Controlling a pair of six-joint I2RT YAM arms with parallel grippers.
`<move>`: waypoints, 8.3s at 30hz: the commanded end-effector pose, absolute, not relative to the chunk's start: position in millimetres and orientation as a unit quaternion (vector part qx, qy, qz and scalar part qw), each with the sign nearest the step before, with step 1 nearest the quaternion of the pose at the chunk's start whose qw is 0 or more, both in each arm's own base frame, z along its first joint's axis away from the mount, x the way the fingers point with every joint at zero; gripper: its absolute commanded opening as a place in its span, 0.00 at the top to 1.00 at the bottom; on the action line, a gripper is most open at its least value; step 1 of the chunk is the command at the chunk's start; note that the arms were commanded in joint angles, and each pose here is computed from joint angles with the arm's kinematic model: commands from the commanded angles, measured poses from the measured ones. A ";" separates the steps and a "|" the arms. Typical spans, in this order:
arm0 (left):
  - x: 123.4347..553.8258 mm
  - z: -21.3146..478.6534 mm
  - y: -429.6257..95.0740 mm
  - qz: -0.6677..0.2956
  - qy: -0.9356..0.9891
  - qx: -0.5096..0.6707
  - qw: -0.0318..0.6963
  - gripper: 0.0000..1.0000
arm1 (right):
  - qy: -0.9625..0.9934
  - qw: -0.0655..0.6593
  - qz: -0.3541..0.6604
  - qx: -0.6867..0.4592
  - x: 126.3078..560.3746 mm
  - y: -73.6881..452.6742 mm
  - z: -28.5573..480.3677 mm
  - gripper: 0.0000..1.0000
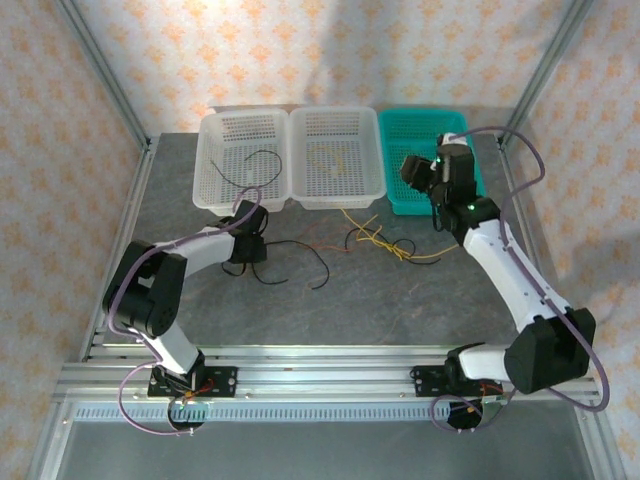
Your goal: Untangle the cables
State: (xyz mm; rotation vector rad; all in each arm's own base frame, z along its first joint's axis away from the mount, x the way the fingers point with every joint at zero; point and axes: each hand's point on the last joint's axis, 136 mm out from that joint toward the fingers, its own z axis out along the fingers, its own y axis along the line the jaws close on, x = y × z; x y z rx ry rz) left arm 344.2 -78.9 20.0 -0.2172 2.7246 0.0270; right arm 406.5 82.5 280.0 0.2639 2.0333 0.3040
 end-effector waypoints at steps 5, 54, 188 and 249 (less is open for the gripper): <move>342.1 15.3 -86.7 0.013 0.980 -0.054 0.191 0.67 | 0.847 0.504 0.118 0.118 382.4 73.6 269.9 0.41; 436.9 349.4 -23.5 -0.033 0.815 -0.158 0.557 1.00 | 0.872 0.448 0.186 -0.069 301.3 234.0 196.2 0.46; 361.6 124.9 -348.8 -0.245 0.865 0.182 0.400 0.24 | 0.792 0.589 0.043 0.151 561.5 47.4 405.8 0.35; 302.0 174.5 -267.5 -0.033 0.732 0.365 0.574 1.00 | 0.924 0.267 0.271 -0.044 306.8 163.3 171.6 0.42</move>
